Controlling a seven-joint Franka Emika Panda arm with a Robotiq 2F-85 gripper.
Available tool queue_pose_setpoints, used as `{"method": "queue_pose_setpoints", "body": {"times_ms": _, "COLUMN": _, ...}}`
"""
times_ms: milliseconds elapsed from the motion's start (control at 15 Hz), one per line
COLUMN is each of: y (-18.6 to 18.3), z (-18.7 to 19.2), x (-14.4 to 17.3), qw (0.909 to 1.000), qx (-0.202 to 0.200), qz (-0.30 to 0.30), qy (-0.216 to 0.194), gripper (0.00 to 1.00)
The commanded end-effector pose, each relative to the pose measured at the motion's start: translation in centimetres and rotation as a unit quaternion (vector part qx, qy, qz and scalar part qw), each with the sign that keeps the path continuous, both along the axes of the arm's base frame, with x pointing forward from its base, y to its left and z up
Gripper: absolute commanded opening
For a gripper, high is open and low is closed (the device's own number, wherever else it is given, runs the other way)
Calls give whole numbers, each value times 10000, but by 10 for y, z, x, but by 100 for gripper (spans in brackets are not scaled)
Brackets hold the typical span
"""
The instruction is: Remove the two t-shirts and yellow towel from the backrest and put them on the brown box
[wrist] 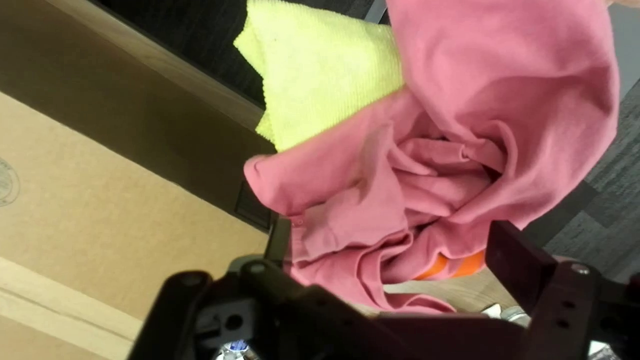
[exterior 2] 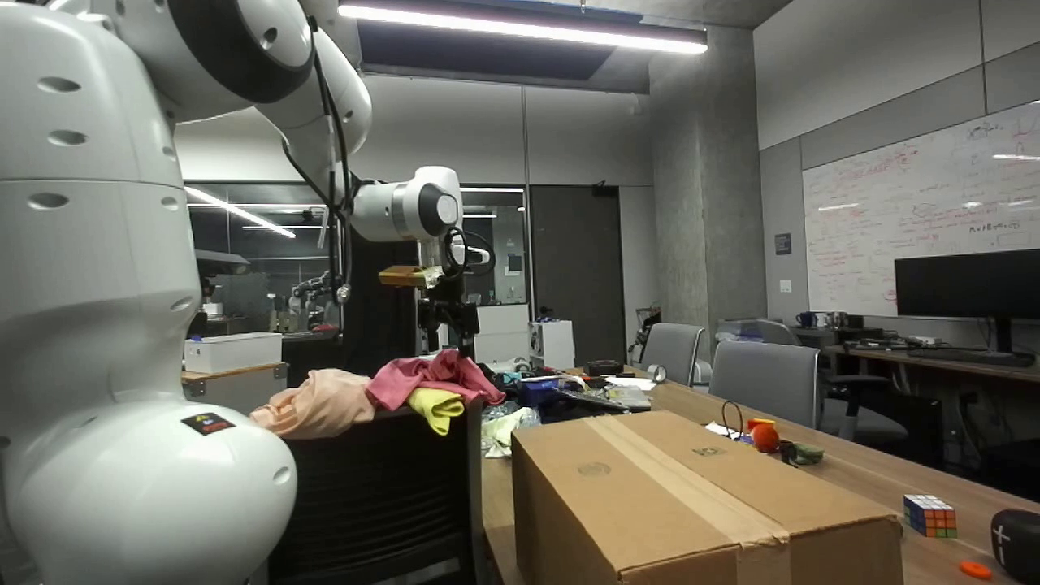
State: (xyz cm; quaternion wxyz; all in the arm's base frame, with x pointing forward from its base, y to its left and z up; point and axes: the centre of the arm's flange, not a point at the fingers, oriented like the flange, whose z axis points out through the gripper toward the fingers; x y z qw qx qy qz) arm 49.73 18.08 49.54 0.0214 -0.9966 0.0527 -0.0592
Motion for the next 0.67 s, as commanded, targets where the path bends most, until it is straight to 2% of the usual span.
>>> {"method": "queue_pose_setpoints", "body": {"times_ms": 0, "y": 8, "z": -5, "x": 3, "qw": 10000, "qx": 5, "qz": 11, "qy": -94, "gripper": 100}}
{"method": "queue_pose_setpoints", "body": {"times_ms": 600, "y": 22, "z": -21, "x": 5, "qw": 9989, "qx": -47, "qz": 143, "qy": 435, "gripper": 100}}
